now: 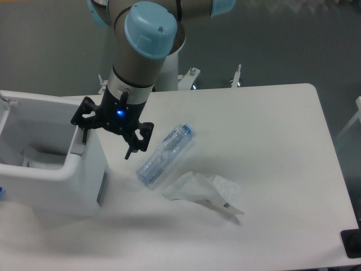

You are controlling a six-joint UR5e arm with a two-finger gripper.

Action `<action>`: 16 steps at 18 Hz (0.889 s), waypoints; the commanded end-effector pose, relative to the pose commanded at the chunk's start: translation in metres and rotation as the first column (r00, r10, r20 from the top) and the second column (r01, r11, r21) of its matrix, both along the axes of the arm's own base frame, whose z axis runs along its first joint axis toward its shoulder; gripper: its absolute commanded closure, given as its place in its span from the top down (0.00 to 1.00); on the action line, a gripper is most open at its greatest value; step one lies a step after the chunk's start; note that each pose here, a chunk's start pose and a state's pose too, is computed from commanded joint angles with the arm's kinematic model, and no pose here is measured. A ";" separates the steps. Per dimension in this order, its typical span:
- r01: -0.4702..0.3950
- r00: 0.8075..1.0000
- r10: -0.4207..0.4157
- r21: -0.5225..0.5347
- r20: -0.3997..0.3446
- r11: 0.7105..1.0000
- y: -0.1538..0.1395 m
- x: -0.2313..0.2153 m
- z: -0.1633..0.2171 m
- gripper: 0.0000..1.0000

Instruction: Open the trash can

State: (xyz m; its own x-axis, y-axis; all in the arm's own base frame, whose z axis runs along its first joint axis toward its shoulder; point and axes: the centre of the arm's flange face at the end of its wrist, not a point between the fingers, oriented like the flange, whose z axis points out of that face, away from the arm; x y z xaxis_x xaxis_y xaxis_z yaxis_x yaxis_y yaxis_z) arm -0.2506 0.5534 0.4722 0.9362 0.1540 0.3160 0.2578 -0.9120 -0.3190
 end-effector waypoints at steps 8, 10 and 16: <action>0.000 0.999 0.002 0.054 -0.045 0.999 0.002 -0.002 0.022 1.00; -0.006 0.997 0.011 0.076 -0.071 0.997 0.002 -0.010 0.023 1.00; -0.127 0.981 0.145 0.133 -0.128 0.983 -0.035 -0.090 0.026 1.00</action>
